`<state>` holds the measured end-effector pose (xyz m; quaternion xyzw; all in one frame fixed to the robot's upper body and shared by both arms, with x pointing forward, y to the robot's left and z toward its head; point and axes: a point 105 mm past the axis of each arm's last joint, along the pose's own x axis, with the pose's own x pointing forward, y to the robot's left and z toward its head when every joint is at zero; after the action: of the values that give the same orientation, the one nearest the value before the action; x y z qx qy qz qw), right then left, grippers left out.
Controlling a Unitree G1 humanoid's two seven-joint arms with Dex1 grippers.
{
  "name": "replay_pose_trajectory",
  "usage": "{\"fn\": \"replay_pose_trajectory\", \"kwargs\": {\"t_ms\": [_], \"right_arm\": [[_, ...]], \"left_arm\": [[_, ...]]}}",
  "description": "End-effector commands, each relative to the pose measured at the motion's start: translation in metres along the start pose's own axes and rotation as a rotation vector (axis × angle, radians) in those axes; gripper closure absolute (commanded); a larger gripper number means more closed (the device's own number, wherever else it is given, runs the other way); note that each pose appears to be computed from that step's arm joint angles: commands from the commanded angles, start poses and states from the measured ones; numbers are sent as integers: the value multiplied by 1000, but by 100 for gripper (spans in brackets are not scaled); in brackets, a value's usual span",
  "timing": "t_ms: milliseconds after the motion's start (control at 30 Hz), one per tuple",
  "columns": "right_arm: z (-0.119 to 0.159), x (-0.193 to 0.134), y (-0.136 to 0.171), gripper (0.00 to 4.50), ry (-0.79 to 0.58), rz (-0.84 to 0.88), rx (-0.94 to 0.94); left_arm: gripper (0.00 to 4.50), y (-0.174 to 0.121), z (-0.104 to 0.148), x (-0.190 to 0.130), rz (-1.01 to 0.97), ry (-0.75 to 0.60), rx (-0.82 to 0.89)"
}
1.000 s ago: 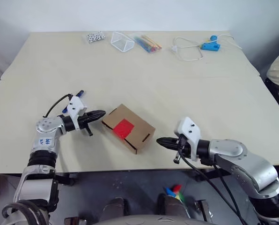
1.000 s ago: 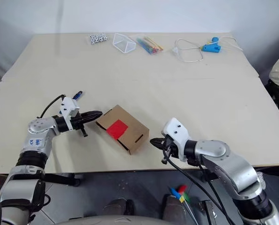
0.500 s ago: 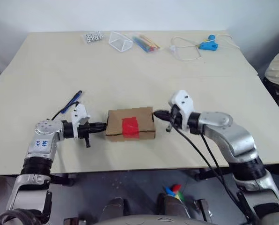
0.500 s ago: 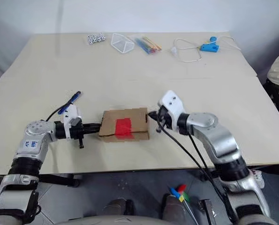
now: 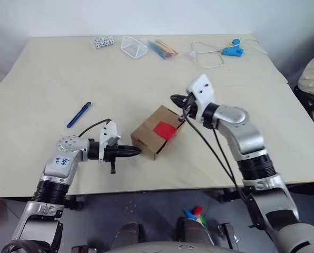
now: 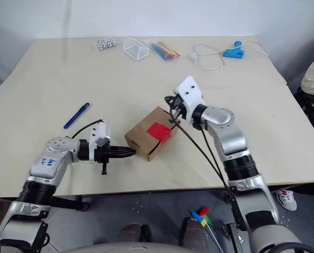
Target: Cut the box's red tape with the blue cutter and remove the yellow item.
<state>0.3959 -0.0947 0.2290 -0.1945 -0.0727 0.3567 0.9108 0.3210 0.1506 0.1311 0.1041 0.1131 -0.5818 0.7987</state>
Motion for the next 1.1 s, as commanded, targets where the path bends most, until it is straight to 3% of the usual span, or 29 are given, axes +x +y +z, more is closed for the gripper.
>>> {"fn": "replay_pose_trajectory", "kwargs": {"t_ms": [33,167,300,433,533,700,1100], "right_arm": [[21,-15,-19,450,-43,-77,-68],[20,-37,-27,450,18,-105,-59],[4,-59,0,450,151,12,-27],[-8,-71,36,450,232,141,22],[-24,-71,63,450,281,203,70],[-24,-41,62,450,259,138,80],[-14,-11,58,450,186,156,47]], "left_arm": [[445,3,10,-18,44,-16,3],[445,13,8,-38,117,14,-5],[445,38,9,-50,227,7,48],[445,57,17,-39,265,-71,67],[445,64,22,-12,245,-134,72],[445,56,21,16,144,-157,54],[445,13,25,39,-94,-118,22]]}}
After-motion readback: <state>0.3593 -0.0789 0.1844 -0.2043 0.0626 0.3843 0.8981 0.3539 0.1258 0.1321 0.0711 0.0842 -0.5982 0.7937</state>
